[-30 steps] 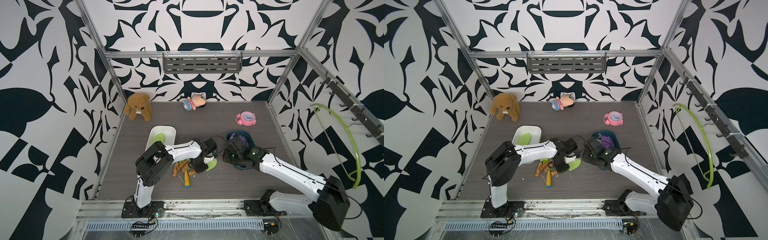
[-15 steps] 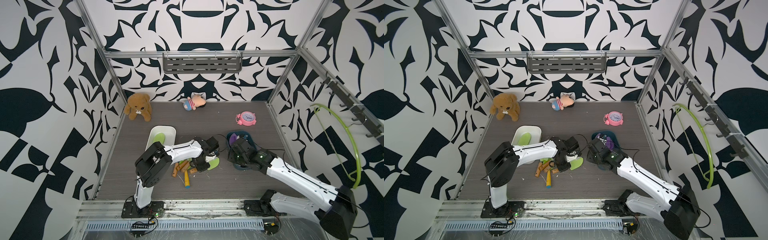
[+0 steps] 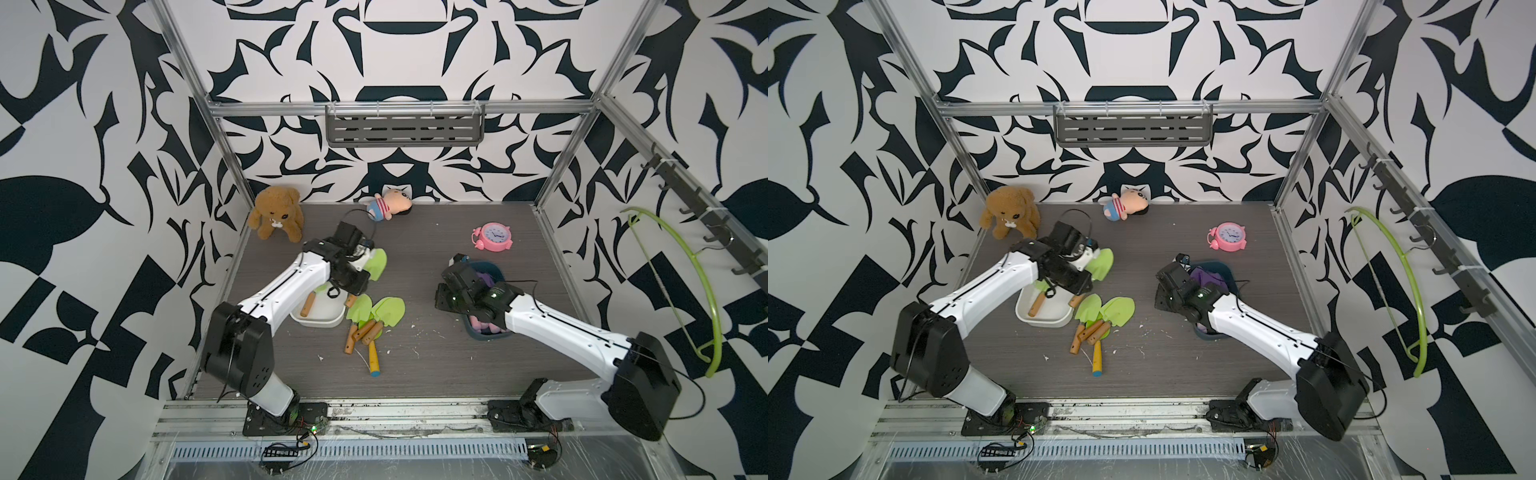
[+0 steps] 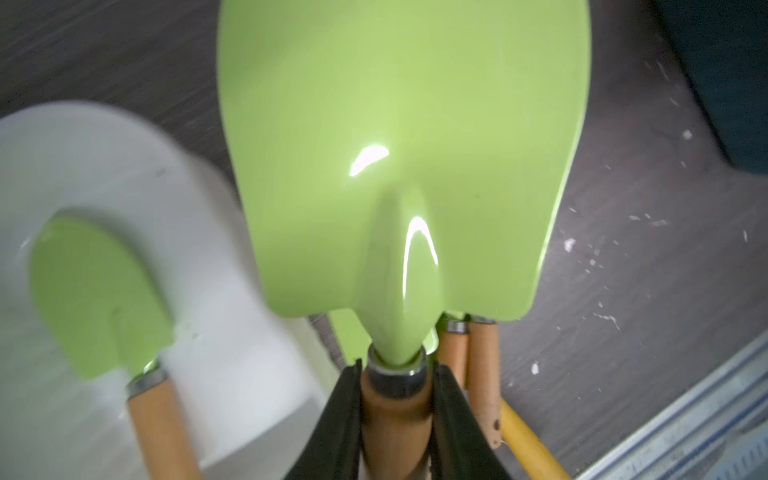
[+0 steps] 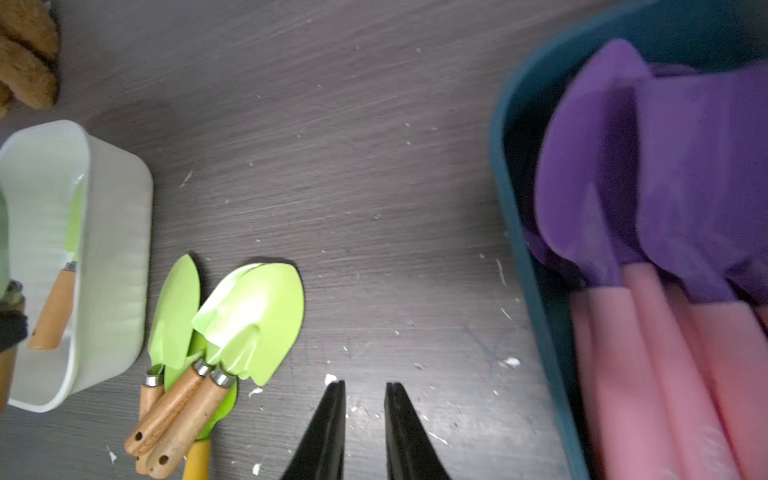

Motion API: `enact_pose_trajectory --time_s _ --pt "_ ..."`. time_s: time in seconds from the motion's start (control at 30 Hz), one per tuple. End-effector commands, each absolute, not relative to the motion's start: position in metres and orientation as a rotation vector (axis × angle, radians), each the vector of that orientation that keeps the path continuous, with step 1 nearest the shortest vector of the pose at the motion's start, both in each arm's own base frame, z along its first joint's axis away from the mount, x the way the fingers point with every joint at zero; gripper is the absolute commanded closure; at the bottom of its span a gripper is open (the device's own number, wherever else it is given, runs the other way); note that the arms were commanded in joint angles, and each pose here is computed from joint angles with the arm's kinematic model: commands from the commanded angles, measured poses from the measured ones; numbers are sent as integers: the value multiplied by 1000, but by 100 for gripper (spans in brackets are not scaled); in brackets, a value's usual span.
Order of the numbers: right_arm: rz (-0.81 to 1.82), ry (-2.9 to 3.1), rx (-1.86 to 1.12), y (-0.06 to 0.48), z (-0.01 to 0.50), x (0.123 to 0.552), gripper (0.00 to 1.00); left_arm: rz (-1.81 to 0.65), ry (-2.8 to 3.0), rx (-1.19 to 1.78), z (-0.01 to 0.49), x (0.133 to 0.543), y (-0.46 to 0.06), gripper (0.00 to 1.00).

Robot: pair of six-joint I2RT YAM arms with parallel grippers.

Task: Sort the small shovels by color and place them into the storage box
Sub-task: Pick up the shovel from the center of the board, then place the shovel in the storage box.

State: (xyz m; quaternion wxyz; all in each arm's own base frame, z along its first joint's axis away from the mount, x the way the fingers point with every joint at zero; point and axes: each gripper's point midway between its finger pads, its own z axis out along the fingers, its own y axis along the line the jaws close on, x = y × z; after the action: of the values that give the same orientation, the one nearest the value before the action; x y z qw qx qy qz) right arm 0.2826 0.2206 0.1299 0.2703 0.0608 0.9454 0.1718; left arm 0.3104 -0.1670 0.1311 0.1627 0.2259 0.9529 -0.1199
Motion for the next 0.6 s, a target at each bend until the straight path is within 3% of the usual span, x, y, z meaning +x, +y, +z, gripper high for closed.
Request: enact_pose_trajectory --time_s 0.0,0.17,0.3,0.57 --pt "563 2498 66 251 147 298 78 -390 2758 330 124 316 -130 100" --pt "611 2510 40 267 138 302 78 -297 2804 107 104 329 -91 100" --pt "611 2509 33 268 137 302 78 -340 2895 101 82 331 -99 100" --pt "560 2495 34 256 140 299 78 -404 3016 81 50 336 -109 91"
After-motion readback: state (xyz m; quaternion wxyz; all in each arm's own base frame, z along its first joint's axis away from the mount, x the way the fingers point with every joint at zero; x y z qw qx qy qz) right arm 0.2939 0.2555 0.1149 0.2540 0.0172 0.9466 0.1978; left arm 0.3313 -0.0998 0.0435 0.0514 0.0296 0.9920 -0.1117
